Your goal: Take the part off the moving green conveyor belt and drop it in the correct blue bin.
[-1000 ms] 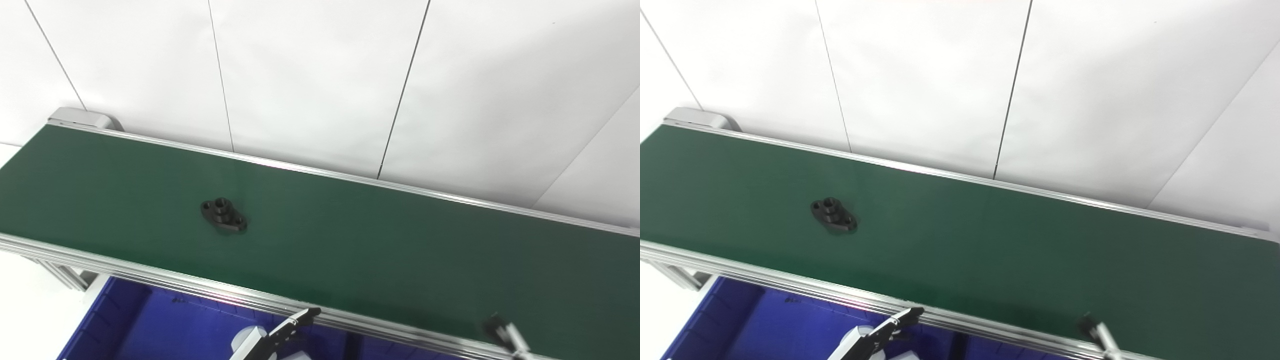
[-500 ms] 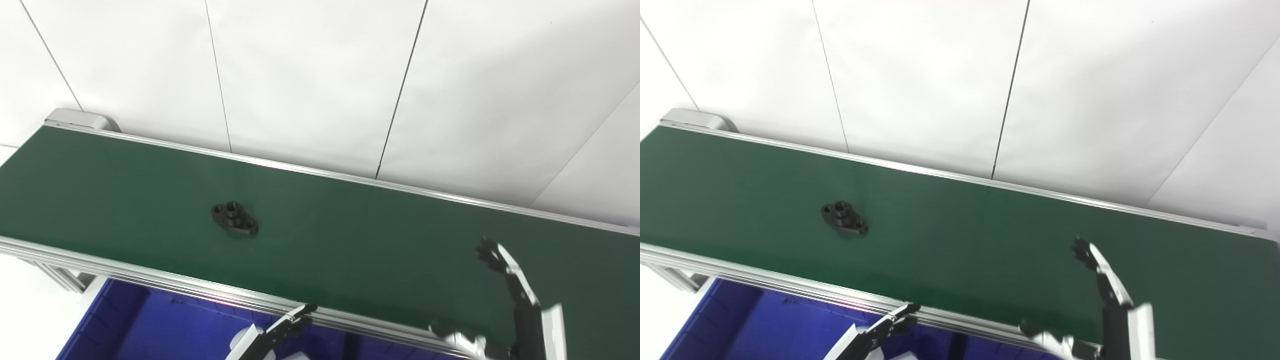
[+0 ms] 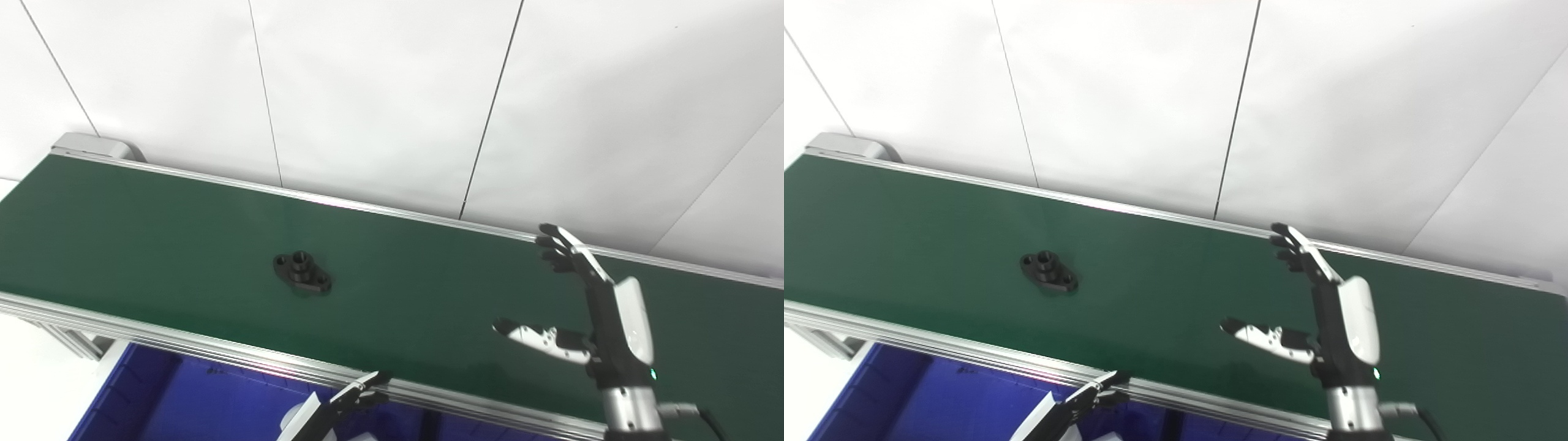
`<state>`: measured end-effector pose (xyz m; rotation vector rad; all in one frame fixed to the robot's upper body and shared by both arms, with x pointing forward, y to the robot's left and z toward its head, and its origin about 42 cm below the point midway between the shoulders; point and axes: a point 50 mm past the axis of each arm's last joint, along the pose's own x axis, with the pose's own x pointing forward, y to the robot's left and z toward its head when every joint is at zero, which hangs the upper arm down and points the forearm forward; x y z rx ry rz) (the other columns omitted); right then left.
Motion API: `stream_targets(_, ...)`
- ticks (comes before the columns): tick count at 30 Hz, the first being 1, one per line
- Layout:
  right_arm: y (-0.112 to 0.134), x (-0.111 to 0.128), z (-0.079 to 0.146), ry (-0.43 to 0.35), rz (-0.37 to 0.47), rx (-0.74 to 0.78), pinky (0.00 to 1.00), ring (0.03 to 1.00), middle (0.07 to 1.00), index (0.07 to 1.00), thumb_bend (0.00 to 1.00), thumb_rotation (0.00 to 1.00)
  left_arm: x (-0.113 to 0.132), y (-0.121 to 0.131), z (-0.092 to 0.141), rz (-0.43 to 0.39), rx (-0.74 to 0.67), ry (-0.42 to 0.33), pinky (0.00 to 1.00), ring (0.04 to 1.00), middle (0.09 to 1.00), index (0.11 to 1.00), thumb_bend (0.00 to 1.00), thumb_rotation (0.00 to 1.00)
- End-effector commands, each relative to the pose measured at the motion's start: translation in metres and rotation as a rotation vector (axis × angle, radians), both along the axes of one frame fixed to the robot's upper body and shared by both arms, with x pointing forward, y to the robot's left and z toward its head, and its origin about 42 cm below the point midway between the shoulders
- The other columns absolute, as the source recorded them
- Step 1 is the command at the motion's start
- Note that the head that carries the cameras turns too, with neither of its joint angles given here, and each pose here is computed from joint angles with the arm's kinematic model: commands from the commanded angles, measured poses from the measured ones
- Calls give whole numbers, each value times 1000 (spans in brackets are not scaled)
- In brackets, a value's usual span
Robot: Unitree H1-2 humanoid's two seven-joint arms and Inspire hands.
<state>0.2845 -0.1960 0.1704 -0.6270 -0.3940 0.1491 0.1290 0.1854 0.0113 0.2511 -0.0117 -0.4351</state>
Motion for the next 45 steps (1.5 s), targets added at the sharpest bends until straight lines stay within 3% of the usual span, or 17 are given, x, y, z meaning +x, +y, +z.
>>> stream_targets(1, 6, 14, 13, -16, 6, -13, 665, 716, 786, 836, 825, 364, 4, -4, 5, -19, -11, -31, 807, 874, 909, 881, 752, 206)
stream_targets(14, 46, 48, 26, 5, 59, -119, 673, 721, 768, 841, 836, 394, -1, 5, 9, -43, 3, -29, 840, 888, 908, 868, 769, 245)
stream_targets(31, 82, 60, 10, 53, 123, -168, 613, 689, 757, 839, 836, 424, -42, 14, 28, -63, -53, 17, 861, 911, 928, 880, 836, 328)
stream_targets(38, 95, 65, 7, 105, 152, -198, 611, 702, 774, 833, 839, 406, -50, 14, 32, -88, -56, 25, 856, 918, 938, 891, 840, 346)
stream_targets(45, 101, 73, 6, 97, 175, -254, 622, 704, 760, 821, 847, 403, -52, 9, 32, -89, -63, 24, 839, 897, 920, 881, 860, 374)
